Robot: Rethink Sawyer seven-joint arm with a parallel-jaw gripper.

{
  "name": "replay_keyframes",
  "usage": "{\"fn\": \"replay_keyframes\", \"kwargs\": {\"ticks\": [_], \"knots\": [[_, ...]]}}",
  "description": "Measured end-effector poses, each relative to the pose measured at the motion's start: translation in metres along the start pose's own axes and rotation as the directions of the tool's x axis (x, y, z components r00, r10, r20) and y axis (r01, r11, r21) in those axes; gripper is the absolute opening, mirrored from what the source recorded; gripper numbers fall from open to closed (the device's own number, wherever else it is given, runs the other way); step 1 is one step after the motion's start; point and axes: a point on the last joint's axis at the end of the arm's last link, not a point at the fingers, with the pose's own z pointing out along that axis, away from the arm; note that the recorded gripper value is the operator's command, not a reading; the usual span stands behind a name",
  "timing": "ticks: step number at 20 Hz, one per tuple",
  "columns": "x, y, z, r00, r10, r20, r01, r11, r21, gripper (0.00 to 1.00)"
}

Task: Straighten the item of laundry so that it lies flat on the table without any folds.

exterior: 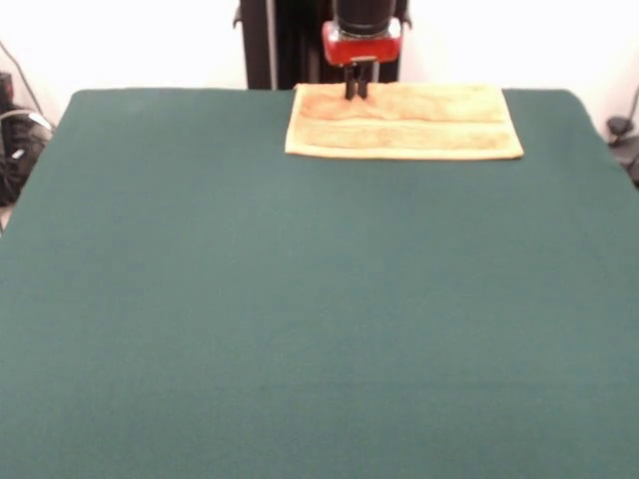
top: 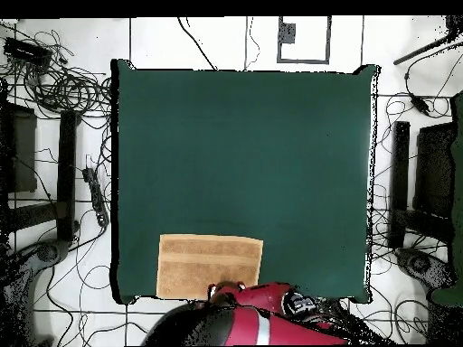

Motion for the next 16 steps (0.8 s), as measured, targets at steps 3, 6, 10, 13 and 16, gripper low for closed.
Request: {"fn": "replay_keyframes", "kwargs": {"ticks": [3,6,10,13,16], "knots": [[-0.003,-0.001,-0.001,1.000,-0.016,-0.022,0.015,1.000,-0.001,0.00],[-0.006,0.000,-0.002,0.999,-0.030,-0.036,0.030,1.000,0.003,0.00],[-0.009,0.000,-0.005,0.998,-0.044,-0.041,0.044,0.999,0.010,0.00],[-0.019,0.000,-0.012,0.998,-0.054,-0.035,0.055,0.998,0.022,0.00],[-0.024,-0.001,-0.017,0.998,-0.057,-0.027,0.058,0.998,0.033,0.00]]}}
